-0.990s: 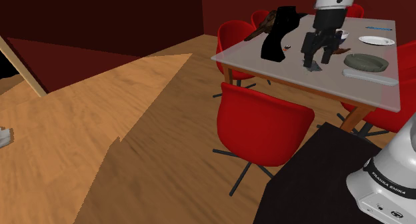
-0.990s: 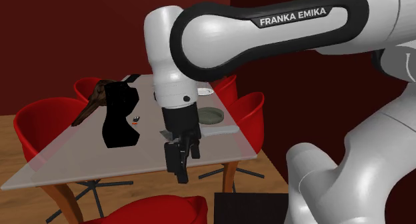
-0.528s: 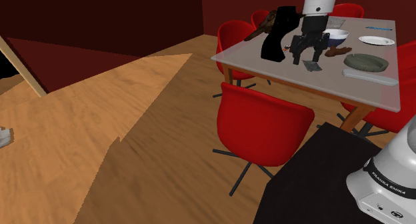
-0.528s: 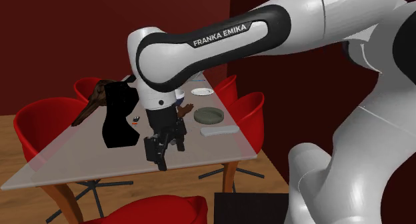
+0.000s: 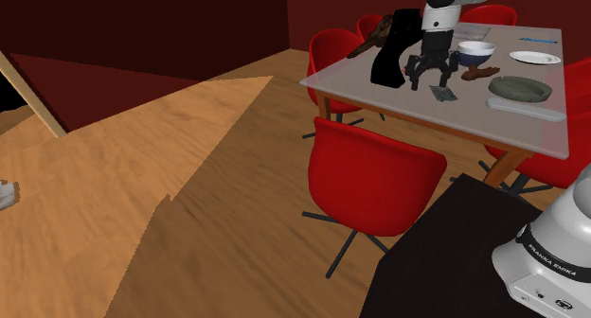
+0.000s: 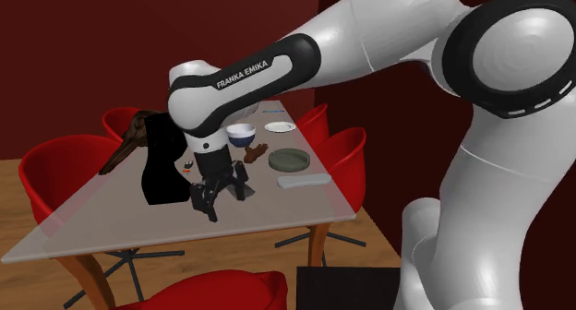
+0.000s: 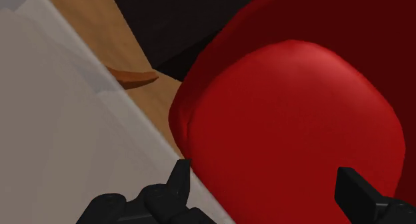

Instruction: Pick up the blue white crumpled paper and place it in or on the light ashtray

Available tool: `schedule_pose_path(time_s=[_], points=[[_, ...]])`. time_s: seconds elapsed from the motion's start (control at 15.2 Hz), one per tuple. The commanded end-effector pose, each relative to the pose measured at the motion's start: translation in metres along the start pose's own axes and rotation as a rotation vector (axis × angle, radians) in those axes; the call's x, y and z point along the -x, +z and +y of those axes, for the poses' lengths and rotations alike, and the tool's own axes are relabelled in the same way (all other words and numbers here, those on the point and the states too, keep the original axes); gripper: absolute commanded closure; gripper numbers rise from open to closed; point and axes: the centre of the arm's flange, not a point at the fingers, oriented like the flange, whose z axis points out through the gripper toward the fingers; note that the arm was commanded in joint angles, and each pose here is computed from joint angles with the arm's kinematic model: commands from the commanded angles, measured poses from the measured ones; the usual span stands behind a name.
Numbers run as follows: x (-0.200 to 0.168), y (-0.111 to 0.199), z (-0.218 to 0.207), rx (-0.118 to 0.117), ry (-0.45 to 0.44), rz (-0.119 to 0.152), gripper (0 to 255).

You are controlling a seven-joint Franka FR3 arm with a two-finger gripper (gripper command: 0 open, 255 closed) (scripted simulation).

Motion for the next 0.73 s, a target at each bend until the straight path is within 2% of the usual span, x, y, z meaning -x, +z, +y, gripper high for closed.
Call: schedule_pose_path(time_s=[0.0, 0.66], points=[[-0.024, 0.004, 0.013, 0.009, 0.048, -0.002, 0], [-0.123, 0.026, 0.094, 0.052, 0.28, -0.018, 0]])
